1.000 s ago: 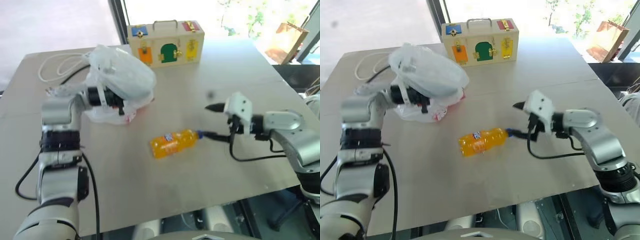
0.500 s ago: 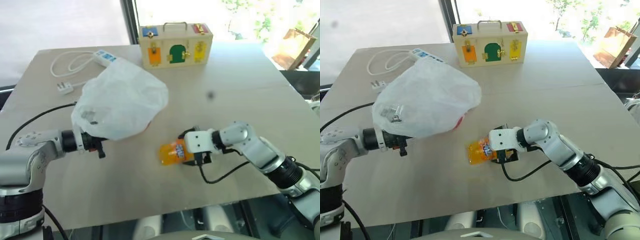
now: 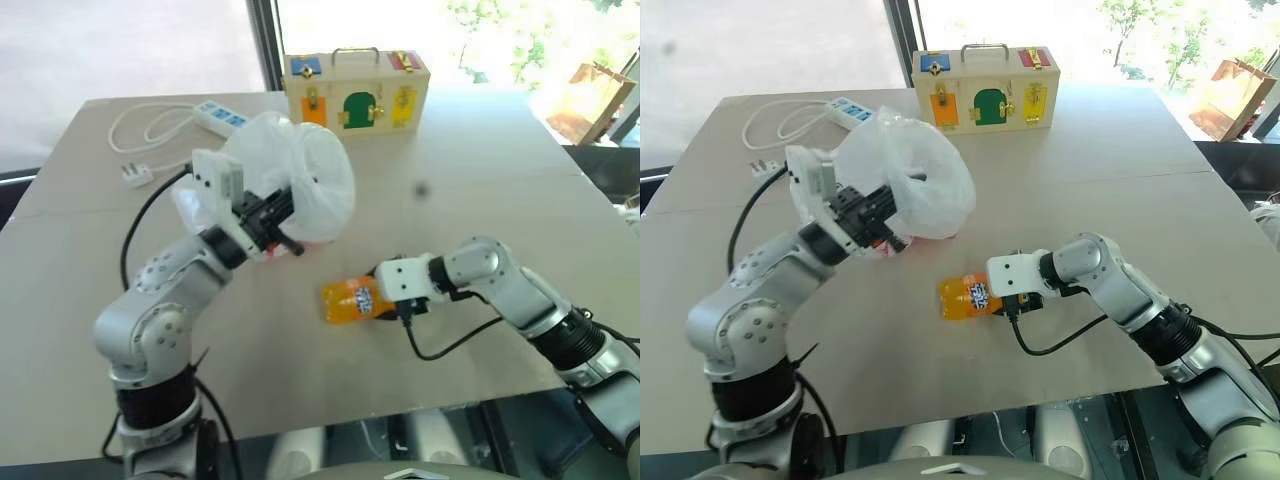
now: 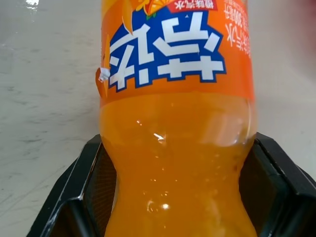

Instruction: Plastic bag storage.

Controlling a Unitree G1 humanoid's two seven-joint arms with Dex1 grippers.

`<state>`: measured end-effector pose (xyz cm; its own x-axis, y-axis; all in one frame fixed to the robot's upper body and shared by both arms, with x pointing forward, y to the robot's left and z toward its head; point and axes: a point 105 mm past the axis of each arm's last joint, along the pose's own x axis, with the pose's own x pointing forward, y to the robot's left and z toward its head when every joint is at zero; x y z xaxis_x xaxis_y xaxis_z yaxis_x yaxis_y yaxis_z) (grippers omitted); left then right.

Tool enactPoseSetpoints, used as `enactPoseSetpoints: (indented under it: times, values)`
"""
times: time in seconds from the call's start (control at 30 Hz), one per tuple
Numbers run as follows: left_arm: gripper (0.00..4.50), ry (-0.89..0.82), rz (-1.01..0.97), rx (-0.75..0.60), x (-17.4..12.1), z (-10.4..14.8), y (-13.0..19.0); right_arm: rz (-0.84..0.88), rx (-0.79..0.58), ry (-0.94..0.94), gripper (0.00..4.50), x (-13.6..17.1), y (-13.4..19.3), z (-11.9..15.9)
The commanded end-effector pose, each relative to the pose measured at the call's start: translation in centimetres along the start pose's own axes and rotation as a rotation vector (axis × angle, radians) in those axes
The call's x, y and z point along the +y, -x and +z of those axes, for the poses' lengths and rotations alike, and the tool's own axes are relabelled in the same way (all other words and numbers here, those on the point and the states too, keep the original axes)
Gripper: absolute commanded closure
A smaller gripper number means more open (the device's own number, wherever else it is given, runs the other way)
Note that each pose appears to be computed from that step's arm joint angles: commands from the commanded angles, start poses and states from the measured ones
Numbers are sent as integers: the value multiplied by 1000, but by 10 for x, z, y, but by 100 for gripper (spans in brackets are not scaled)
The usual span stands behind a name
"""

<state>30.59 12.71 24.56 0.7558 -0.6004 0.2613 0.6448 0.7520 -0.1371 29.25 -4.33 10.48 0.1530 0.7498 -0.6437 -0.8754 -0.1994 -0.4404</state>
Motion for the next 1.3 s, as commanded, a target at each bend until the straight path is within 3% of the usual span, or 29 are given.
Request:
enactPoseSetpoints:
  times: [0.03, 0.17, 0.37, 0.63, 0.77, 0.9, 1.13, 1.3]
  values:
    - [450, -4, 48, -88, 10, 21, 12, -133, 47, -52, 171, -19, 21, -15]
    - [450, 28, 62, -151, 18, 33, 35, -249, 15, -106, 171, -33, 42, -14]
    - [450, 69, 19, -106, 4, 19, 46, -355, -138, -161, 171, -52, 73, 23]
    - [450, 98, 41, -84, 4, 15, 62, -370, -147, -204, 171, -41, 83, 28]
    - [450, 112, 26, -68, -4, 16, 72, -468, -170, -246, 171, -46, 117, 34]
    - [450, 105, 45, -7, -7, 11, 80, -460, -201, -280, 171, -39, 147, 43]
    - [450, 102, 12, -33, -5, 25, 69, -636, -217, -314, 171, -65, 187, 38]
    - [450, 92, 13, -39, -2, 30, 60, -648, -380, -296, 171, -76, 191, 72]
